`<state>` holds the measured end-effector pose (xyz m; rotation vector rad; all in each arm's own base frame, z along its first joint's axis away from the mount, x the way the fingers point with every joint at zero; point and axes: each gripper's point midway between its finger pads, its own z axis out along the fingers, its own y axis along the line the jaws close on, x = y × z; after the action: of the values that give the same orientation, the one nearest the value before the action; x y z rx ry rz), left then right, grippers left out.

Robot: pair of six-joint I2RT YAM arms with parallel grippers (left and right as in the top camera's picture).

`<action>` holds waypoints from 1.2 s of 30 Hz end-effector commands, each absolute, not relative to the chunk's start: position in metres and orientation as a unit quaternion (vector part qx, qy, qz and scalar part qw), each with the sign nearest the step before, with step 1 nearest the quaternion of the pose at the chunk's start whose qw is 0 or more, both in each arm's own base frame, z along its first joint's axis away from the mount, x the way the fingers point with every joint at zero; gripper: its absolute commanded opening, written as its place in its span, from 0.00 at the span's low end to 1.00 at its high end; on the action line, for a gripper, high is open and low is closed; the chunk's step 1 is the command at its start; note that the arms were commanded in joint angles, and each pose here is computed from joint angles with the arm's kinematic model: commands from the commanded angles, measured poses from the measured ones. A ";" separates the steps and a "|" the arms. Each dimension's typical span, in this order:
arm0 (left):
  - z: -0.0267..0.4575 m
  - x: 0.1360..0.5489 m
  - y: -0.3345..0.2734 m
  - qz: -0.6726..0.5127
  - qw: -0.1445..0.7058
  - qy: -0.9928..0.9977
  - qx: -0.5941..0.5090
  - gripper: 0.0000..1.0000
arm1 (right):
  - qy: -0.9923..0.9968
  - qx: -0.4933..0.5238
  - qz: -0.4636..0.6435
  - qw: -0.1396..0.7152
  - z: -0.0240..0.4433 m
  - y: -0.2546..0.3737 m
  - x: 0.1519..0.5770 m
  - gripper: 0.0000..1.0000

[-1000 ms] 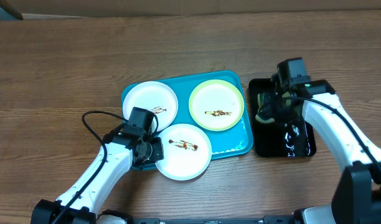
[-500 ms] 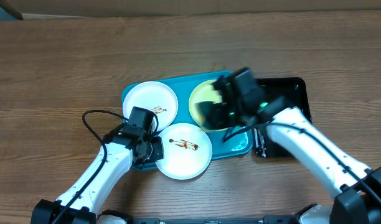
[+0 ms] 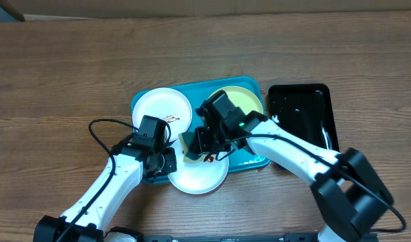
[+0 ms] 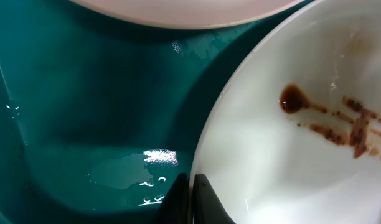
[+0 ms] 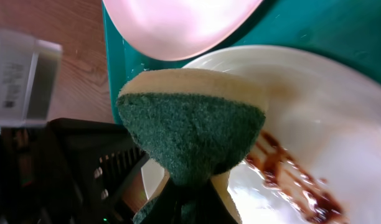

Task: Clean dirty plates on tray and stack at the side
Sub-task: 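Scrub the front white plate with the sponge while the left gripper holds it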

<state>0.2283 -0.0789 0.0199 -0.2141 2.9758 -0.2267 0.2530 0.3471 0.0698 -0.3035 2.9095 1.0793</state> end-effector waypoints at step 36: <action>0.020 0.222 -0.075 -0.061 0.057 0.994 -0.067 0.04 | 0.986 -0.029 0.163 -0.011 -0.006 0.298 0.250 0.04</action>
<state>0.2191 -0.0797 0.0180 -0.2150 3.0170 -0.2338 0.2319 0.3367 0.0161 -0.2032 3.1223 0.8045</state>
